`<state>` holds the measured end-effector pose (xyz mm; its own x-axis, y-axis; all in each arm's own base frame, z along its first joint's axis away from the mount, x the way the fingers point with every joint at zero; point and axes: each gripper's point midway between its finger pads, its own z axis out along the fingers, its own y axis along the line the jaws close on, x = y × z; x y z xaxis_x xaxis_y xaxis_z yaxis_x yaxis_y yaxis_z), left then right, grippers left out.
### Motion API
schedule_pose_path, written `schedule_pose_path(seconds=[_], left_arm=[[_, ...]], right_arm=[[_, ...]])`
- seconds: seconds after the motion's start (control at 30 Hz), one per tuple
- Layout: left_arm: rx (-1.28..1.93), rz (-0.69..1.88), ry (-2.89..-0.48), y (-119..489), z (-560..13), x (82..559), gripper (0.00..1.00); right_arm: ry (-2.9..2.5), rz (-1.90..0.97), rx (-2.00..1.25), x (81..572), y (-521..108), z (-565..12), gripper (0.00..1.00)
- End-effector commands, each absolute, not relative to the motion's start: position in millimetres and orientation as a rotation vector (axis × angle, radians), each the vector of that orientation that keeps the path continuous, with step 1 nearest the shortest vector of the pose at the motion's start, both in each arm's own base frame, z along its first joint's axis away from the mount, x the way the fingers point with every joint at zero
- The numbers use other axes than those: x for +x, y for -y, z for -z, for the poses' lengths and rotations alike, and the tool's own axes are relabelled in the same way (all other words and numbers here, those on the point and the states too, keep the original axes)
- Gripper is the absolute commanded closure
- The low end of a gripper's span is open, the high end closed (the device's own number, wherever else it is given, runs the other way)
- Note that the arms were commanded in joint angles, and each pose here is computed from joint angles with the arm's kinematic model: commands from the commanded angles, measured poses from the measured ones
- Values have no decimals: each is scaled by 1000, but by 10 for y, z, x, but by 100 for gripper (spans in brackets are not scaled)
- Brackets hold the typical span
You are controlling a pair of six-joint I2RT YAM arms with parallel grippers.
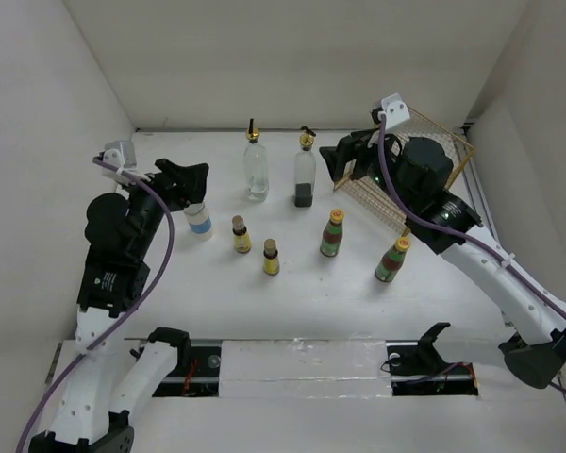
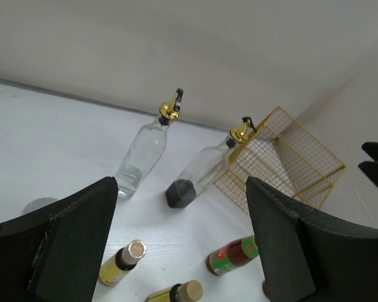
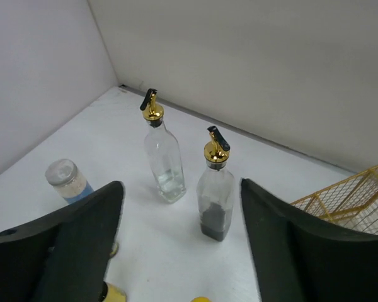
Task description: Organize the condiment bottles
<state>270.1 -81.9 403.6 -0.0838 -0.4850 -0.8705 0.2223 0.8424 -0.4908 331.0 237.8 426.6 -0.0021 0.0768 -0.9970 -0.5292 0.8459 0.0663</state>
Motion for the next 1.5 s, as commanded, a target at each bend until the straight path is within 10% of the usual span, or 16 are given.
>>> schedule_pose_path(seconds=[0.0,0.1,0.13,0.17,0.23,0.3,0.37,0.47,1.47], left_arm=[[-120,679,-1554,1027,-4010,2729,21],[-103,681,-1556,1046,-3982,2736,36],[-103,681,-1556,1046,-3981,2736,56],[-104,680,-1564,1051,-3923,2757,72],[-128,659,-1583,1019,-3796,2808,93],[-175,648,-1614,988,-3652,2871,95],[-193,649,-1656,1004,-3446,2929,85],[-203,654,-1666,1015,-3390,2968,64],[-179,547,-1790,1013,-3083,3289,58]], right_arm=[[-1480,-498,-332,3253,-2300,-4315,25],[-1491,-478,-316,3273,-2265,-4212,72],[-1503,-465,-309,3290,-2248,-4160,94],[-1516,-461,-313,3297,-2253,-4093,95],[-1537,-446,-312,3334,-2259,-4000,92],[-1555,-455,-335,3348,-2313,-3907,55],[-1596,-465,-374,3421,-2435,-3721,28],[-1621,-495,-422,3482,-2593,-3559,19],[-1550,-566,-435,4816,-3042,-3137,40]])
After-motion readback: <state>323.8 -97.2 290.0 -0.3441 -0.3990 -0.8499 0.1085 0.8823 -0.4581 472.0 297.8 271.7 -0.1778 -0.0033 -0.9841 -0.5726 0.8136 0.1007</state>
